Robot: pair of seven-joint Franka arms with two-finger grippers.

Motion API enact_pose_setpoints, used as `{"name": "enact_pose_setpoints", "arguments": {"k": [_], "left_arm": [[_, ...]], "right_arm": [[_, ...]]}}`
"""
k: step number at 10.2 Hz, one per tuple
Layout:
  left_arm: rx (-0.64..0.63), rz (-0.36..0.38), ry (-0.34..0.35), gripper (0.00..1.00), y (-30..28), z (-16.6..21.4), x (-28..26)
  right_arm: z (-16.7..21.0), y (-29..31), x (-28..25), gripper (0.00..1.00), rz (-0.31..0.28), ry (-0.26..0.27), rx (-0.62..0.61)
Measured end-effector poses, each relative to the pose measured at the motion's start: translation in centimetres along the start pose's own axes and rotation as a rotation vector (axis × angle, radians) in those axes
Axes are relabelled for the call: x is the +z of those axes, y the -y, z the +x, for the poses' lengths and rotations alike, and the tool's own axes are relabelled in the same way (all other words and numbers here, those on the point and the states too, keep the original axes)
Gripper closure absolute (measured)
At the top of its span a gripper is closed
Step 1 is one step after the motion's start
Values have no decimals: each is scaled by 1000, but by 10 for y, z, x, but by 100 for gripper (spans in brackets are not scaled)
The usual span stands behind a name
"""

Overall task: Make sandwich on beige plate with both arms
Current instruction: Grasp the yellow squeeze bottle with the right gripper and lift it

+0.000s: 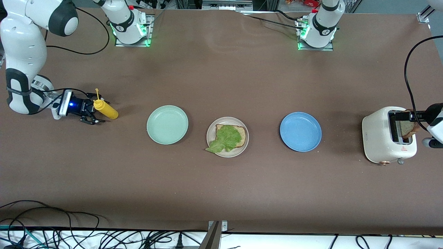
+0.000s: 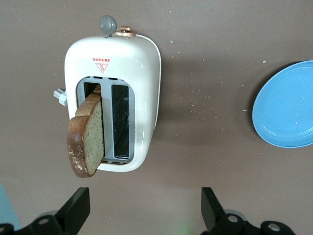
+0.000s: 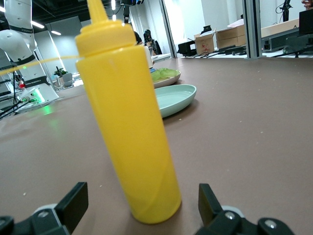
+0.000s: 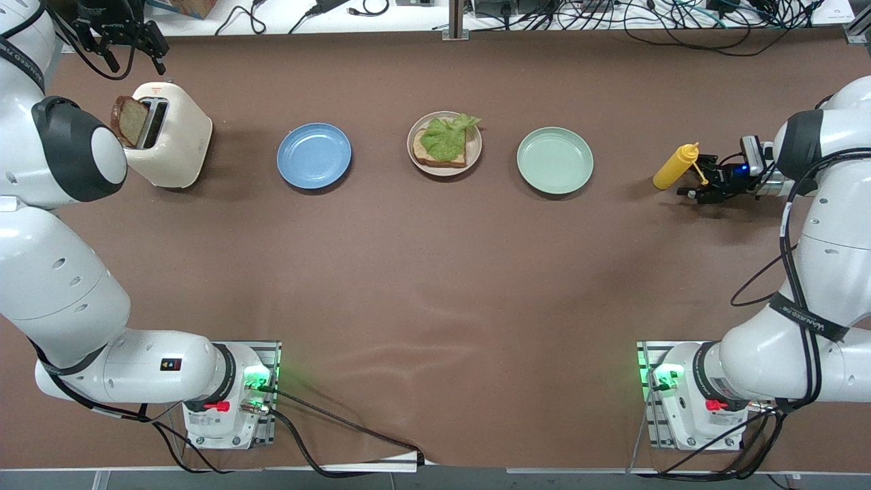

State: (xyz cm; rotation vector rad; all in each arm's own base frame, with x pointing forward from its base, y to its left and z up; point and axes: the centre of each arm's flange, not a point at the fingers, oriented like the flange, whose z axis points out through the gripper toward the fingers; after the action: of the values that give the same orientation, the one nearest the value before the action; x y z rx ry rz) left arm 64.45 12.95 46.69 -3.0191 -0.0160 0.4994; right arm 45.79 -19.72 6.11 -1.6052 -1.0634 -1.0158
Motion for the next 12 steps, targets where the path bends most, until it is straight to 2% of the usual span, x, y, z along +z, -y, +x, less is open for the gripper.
{"name": "enact_pose_setpoints", "arguments": {"k": [6,8,10,11,12], "left_arm": [[0,0,0,0,0,0,0],[0,0,0,0,0,0,0],[0,0,0,0,0,0,0],[0,0,0,0,0,0,0],[0,0,0,0,0,0,0]], "right_arm": [[0,-12,29,4,-32,-67,-19],[0,-13,29,13,-45,-73,-29],[2,-16,29,46,-63,-81,-52],[4,-19,28,56,-67,-77,-61],[7,-24,28,57,-70,-66,-74]]}}
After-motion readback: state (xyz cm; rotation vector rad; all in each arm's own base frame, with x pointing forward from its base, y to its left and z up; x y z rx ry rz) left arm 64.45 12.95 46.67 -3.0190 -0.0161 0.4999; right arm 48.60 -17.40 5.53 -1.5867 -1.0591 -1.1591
